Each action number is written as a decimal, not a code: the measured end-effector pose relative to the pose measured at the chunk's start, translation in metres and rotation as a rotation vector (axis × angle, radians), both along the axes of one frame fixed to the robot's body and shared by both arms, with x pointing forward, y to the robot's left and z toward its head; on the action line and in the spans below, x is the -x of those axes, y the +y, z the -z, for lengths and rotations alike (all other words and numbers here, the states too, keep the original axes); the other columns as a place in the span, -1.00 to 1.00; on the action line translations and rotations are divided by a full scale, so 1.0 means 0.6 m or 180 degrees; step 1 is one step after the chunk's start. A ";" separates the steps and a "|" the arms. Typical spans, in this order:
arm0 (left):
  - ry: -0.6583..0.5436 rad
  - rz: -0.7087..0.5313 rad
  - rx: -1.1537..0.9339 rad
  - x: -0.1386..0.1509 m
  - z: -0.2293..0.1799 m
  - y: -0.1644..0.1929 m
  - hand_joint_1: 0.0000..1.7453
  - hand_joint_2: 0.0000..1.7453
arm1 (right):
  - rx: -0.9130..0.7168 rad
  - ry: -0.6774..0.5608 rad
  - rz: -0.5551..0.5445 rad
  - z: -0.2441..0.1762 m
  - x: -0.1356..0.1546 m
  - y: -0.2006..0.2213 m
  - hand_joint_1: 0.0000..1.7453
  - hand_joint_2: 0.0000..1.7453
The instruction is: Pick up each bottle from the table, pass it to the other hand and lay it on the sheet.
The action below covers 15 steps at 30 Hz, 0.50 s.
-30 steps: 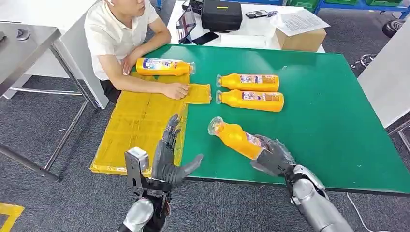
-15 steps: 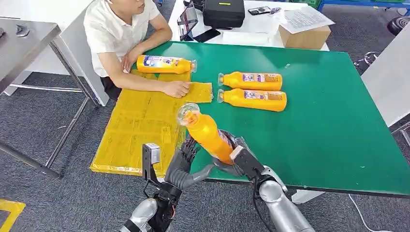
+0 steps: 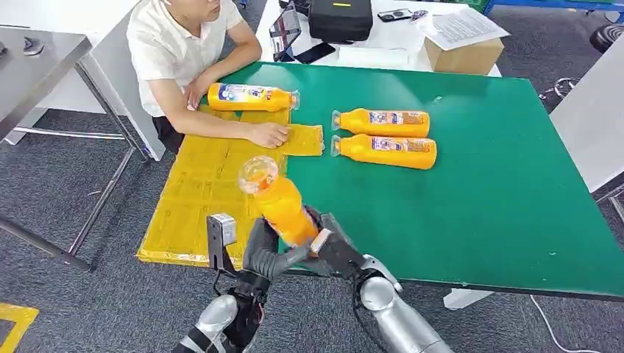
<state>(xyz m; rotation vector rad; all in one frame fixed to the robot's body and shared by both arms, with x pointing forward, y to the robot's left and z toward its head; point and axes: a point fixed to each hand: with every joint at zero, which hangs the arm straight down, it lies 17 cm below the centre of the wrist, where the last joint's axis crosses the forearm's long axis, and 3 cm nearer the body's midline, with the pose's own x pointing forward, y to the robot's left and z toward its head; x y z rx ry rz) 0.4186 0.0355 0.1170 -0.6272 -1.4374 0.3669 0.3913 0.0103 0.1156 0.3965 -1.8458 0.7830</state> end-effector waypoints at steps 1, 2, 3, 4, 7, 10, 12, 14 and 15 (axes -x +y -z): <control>-0.0005 -0.0075 -0.0042 -0.003 0.001 0.007 -1.00 1.00 | 0.0019 0.0002 -0.0032 0.003 0.006 0.008 1.00 1.00; -0.0009 -0.0116 -0.0056 -0.004 0.000 0.009 -1.00 1.00 | 0.0036 0.0004 -0.0059 0.007 0.011 0.015 1.00 1.00; -0.0003 -0.0136 -0.0060 -0.005 0.000 0.011 -1.00 1.00 | 0.0047 0.0007 -0.0075 0.009 0.014 0.019 1.00 1.00; 0.0006 -0.0138 -0.0042 -0.005 0.001 0.012 -1.00 1.00 | 0.0055 0.0011 -0.0095 0.012 0.017 0.022 1.00 1.00; 0.0055 -0.0128 0.0018 -0.004 0.006 0.013 -1.00 1.00 | 0.0080 -0.0011 -0.0099 0.017 0.022 0.026 1.00 1.00; 0.0070 -0.0078 0.0085 -0.001 0.006 0.010 -0.86 1.00 | 0.0050 -0.0001 -0.0093 0.019 0.024 0.026 1.00 1.00; 0.0054 -0.0067 0.0129 0.002 0.004 0.010 1.00 1.00 | 0.0048 -0.0001 -0.0091 0.020 0.025 0.025 1.00 1.00; 0.0052 -0.0063 0.0152 0.002 0.004 0.012 1.00 1.00 | 0.0062 -0.0010 -0.0088 0.022 0.025 0.023 1.00 1.00; 0.0066 -0.0068 0.0168 0.002 0.005 0.013 1.00 1.00 | 0.0068 -0.0015 -0.0088 0.022 0.026 0.023 1.00 1.00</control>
